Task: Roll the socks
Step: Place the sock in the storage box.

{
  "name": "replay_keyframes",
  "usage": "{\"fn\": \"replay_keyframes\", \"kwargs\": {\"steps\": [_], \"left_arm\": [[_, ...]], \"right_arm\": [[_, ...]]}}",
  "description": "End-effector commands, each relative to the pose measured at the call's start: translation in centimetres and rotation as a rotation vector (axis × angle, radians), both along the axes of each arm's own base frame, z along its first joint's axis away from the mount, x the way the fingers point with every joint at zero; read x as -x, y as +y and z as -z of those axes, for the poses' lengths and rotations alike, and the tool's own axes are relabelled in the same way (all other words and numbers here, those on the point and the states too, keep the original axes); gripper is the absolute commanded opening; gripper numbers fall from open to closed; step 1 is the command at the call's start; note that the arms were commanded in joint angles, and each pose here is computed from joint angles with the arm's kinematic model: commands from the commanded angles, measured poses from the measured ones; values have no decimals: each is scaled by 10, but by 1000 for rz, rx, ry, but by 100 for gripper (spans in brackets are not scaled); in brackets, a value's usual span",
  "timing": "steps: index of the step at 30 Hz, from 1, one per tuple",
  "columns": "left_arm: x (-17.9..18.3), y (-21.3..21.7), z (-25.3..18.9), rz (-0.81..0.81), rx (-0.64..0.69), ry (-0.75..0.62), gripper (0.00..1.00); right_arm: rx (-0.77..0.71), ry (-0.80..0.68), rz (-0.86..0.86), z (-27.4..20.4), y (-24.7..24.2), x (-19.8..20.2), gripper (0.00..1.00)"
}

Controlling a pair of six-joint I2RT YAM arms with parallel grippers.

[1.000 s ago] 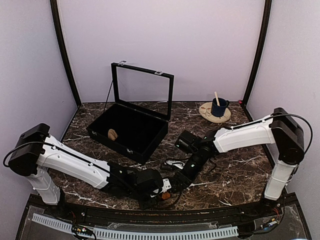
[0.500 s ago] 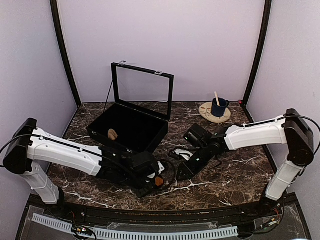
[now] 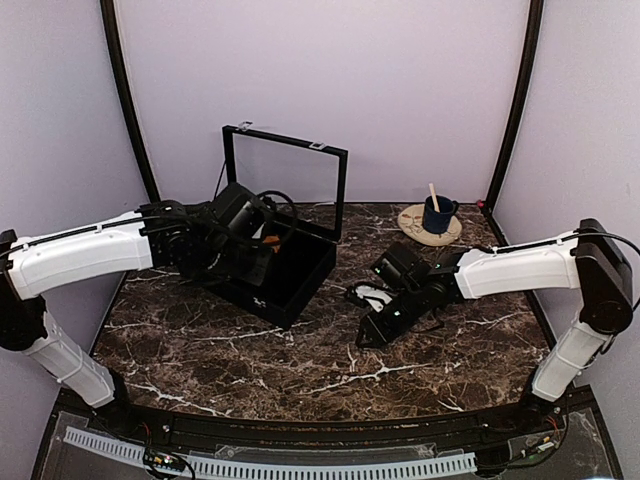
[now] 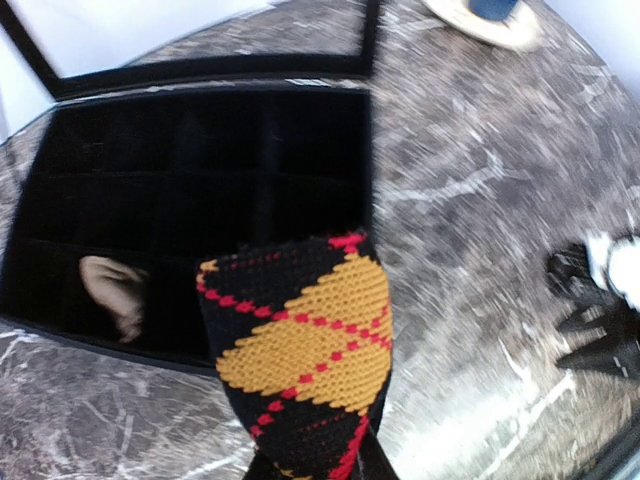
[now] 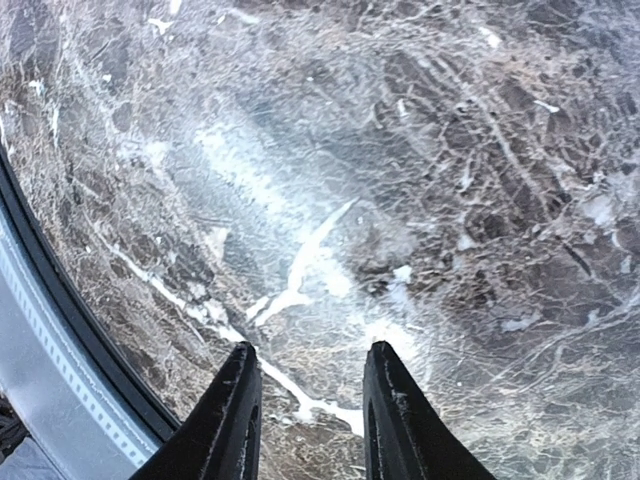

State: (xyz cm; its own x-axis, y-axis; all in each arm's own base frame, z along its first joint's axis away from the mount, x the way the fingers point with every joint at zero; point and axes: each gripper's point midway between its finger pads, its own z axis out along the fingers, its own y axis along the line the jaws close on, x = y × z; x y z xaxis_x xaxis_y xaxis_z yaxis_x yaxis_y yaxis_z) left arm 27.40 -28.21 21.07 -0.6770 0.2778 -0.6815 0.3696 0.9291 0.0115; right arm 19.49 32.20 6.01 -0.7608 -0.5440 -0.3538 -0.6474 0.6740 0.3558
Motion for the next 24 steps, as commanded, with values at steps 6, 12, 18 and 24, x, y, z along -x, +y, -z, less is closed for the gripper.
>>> {"fn": "replay_keyframes", "kwargs": {"steps": [6,12,18,24], "left_arm": [[-50,67,-2,-291,-59,-11,0],[-76,63,25,-379,-44,51,0],[-91,64,53,-514,27,139,0],[-87,68,77,-643,108,217,0]], "right_arm": [[-46,-89,26,-22,12,-22,33],[-57,-105,27,-24,17,-27,33],[-67,-110,18,-24,18,-27,33],[-82,-103,7,-22,18,-23,33]]}}
